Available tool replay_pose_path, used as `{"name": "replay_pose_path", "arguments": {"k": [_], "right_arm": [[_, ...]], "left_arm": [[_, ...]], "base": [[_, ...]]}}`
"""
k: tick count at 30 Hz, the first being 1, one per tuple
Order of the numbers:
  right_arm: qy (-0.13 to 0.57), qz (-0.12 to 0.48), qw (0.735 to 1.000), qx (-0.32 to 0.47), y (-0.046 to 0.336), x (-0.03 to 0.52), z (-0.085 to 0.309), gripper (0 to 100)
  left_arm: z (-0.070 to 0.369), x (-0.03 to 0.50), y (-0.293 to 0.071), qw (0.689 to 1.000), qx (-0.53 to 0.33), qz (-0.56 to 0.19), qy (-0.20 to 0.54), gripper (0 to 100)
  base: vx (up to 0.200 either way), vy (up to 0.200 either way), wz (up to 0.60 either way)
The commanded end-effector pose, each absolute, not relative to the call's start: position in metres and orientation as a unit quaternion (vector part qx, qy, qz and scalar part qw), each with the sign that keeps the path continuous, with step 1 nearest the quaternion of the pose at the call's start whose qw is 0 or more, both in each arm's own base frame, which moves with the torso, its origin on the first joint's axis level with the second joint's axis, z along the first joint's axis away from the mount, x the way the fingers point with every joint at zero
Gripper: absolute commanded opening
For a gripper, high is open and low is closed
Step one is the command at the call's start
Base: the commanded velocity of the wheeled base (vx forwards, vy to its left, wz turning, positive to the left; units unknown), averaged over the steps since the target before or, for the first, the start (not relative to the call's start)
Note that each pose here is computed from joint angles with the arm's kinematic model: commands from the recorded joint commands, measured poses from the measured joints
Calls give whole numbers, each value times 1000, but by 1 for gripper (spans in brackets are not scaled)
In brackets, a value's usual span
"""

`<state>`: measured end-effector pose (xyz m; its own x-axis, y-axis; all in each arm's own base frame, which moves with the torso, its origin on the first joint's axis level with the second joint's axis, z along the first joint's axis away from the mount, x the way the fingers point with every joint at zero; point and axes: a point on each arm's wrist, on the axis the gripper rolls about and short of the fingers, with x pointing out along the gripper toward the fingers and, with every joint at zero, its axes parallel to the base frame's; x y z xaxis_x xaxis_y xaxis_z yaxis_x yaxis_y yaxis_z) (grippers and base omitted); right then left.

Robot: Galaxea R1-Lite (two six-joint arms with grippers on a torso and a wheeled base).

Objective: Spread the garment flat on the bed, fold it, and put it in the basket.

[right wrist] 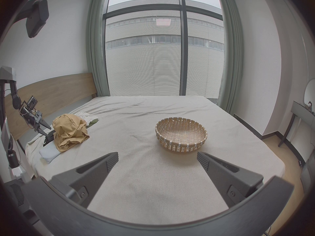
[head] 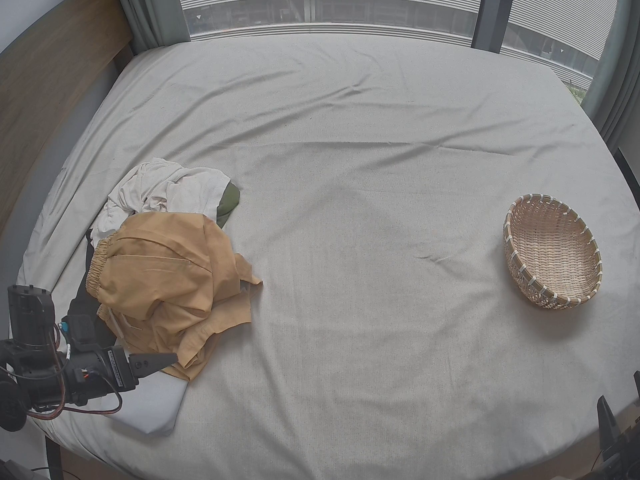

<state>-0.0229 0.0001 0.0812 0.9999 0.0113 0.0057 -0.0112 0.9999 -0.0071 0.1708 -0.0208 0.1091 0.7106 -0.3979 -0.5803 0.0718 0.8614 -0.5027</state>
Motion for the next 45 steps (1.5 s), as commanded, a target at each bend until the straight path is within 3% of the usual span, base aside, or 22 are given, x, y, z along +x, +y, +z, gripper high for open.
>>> {"name": "replay_pose_path", "arguments": {"k": [1, 25, 45], "right_arm": [[-2, 6, 1000, -3, 0, -23, 76, 100], [-2, 6, 1000, -4, 0, -23, 76, 100], [-3, 7, 1000, -3, 0, -23, 76, 100]], "left_arm": [[89, 186, -18, 883, -237, -114, 388, 100], [22, 204, -16, 868, -241, -95, 423, 100], [-16, 223, -14, 899, -229, -79, 364, 100]], "base": [[0, 0, 0], [0, 0, 0], [0, 0, 0]]}}
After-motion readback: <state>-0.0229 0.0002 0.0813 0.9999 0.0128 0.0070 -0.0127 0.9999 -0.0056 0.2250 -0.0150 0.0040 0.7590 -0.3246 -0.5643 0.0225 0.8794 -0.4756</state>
